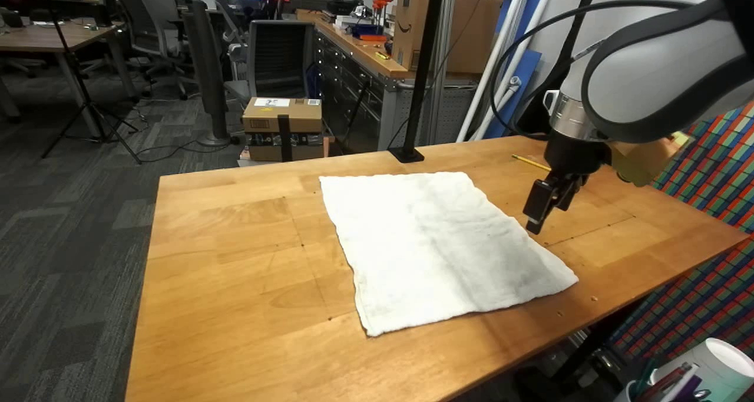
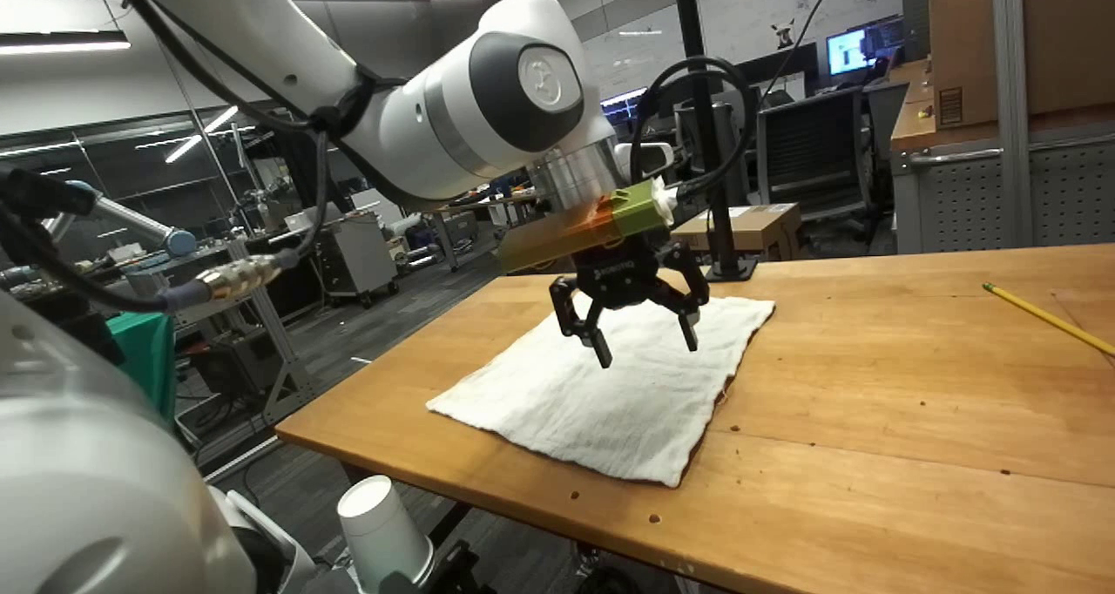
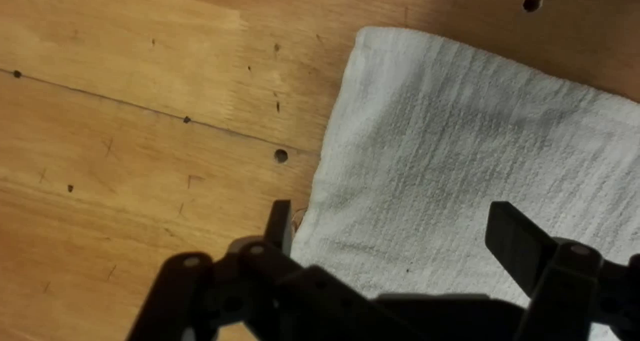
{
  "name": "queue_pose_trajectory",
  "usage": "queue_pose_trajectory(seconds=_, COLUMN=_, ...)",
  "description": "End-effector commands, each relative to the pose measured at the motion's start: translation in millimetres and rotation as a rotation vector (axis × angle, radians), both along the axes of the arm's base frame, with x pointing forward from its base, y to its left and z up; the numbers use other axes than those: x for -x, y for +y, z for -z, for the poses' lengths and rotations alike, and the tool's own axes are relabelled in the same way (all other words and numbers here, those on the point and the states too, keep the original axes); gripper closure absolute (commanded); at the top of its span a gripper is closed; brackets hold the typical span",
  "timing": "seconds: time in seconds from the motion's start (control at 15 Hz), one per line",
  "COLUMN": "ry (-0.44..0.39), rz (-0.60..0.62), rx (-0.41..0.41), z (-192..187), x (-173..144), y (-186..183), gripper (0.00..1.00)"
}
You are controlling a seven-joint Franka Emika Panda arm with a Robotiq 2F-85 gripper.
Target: Fold the cloth on the table
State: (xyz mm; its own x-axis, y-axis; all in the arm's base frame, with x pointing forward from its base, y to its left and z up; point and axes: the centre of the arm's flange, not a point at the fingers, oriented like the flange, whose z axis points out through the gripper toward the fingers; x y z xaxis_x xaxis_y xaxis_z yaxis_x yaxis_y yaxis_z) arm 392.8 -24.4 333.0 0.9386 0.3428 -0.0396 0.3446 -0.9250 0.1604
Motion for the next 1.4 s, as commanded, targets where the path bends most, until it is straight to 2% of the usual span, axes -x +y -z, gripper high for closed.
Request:
queue_pose_trajectory(seconds=0.0, ry=0.001, rz=0.013, rx=0.0, z=7, x=12, y=4, gripper=0.0)
queue_pose_trajectory(seconds=0.33, ry=0.036, rz=0.033, rx=-0.01, z=24, x=24, y=-6, gripper=0.0)
queue_pose_trajectory(seconds=0.87, ry=0.059, rz=0.101, rx=-0.056, z=45, x=26, y=-31, gripper=0.0)
queue_pose_trajectory(seconds=1.33, ry=0.081, rz=0.071, rx=-0.062, z=71, x=29, y=-23, gripper=0.0)
